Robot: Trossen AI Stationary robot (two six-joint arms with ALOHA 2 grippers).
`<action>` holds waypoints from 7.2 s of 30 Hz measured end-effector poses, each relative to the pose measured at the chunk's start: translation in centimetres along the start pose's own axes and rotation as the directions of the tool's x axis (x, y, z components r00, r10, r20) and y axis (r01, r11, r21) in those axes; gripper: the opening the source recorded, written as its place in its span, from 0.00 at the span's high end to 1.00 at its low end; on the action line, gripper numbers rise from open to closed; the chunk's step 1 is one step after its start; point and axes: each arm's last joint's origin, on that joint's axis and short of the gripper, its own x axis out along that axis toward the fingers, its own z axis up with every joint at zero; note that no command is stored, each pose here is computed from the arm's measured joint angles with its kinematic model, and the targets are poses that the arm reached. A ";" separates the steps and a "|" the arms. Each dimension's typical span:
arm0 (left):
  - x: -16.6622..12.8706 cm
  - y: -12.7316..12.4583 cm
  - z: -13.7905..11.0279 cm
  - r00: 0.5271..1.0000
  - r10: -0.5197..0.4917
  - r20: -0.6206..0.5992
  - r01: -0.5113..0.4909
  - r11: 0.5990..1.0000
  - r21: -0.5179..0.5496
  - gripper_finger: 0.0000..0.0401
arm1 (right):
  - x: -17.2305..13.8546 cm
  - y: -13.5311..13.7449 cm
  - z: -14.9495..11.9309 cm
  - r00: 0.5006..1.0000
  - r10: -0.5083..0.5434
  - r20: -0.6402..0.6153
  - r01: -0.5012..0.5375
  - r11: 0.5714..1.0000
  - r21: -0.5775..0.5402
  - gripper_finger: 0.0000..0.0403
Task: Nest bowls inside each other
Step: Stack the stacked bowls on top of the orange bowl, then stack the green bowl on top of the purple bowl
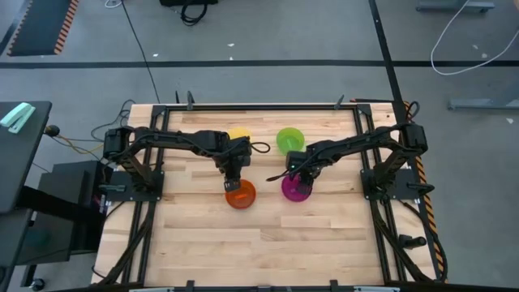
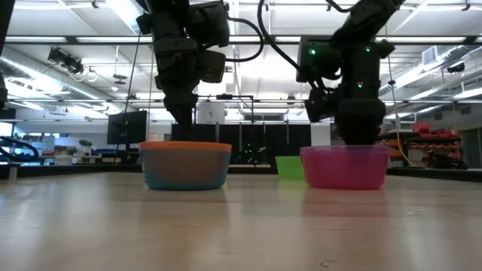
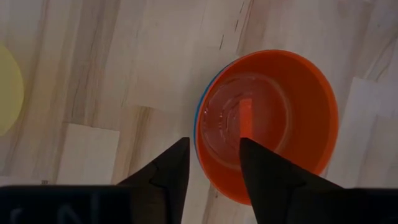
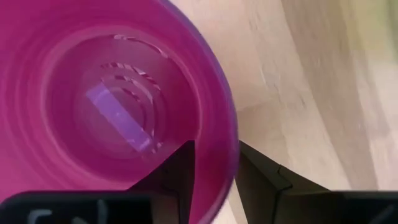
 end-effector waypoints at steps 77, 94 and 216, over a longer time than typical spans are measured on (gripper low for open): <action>5.6 -3.5 -3.0 0.924 -0.023 -0.381 -0.030 0.991 -0.133 0.73 | -9.3 8.9 1.7 0.976 0.077 0.204 -0.014 0.956 -0.293 0.98; 6.0 -2.8 0.4 0.989 -0.131 -0.075 0.129 0.991 -0.032 0.73 | -9.2 8.6 1.8 0.976 0.073 0.204 -0.007 0.952 -0.307 0.98; -7.7 11.0 -0.9 0.962 0.116 0.246 -0.092 0.990 -0.107 0.73 | -3.4 -8.6 11.8 0.998 -0.007 -0.065 0.010 0.998 0.055 0.72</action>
